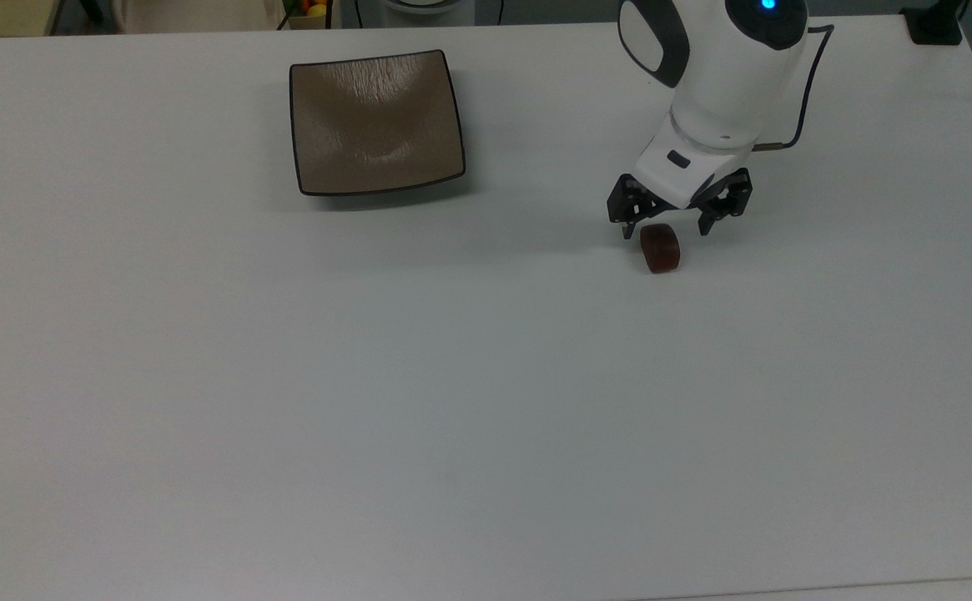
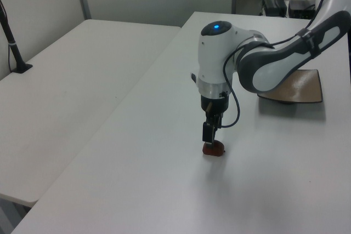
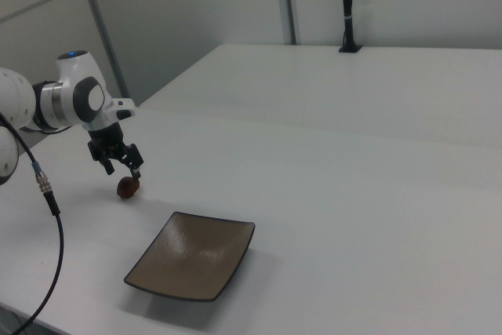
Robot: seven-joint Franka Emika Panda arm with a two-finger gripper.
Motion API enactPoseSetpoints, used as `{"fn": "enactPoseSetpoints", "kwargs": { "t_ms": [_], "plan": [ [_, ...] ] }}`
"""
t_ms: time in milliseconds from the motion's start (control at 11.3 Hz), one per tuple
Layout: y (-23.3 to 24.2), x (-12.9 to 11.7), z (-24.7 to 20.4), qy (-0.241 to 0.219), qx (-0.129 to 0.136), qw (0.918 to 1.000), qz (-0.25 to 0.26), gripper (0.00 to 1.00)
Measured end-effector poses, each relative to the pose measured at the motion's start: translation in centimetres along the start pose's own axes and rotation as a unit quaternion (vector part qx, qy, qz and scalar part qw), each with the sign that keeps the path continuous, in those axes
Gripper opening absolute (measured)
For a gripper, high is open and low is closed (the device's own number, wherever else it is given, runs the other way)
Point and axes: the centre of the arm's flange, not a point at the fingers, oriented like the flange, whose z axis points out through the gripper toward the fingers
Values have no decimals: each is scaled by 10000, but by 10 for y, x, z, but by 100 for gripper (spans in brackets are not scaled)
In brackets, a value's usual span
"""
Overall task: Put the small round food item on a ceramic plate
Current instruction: 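Lower the gripper around the food item and close it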
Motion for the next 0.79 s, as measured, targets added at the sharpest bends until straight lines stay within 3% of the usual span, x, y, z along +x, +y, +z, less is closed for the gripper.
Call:
{"fn": "enactPoseSetpoints", "kwargs": {
  "t_ms": [441, 618, 706, 795],
  "plan": [
    [1, -4, 31, 63, -38, 10000, -64, 100],
    [1, -4, 34, 88, -137, 9998, -141, 95],
    [1, -4, 34, 93, -148, 9997, -156, 88],
    [0, -5, 34, 91, -144, 9997, -167, 70]
  ]
}}
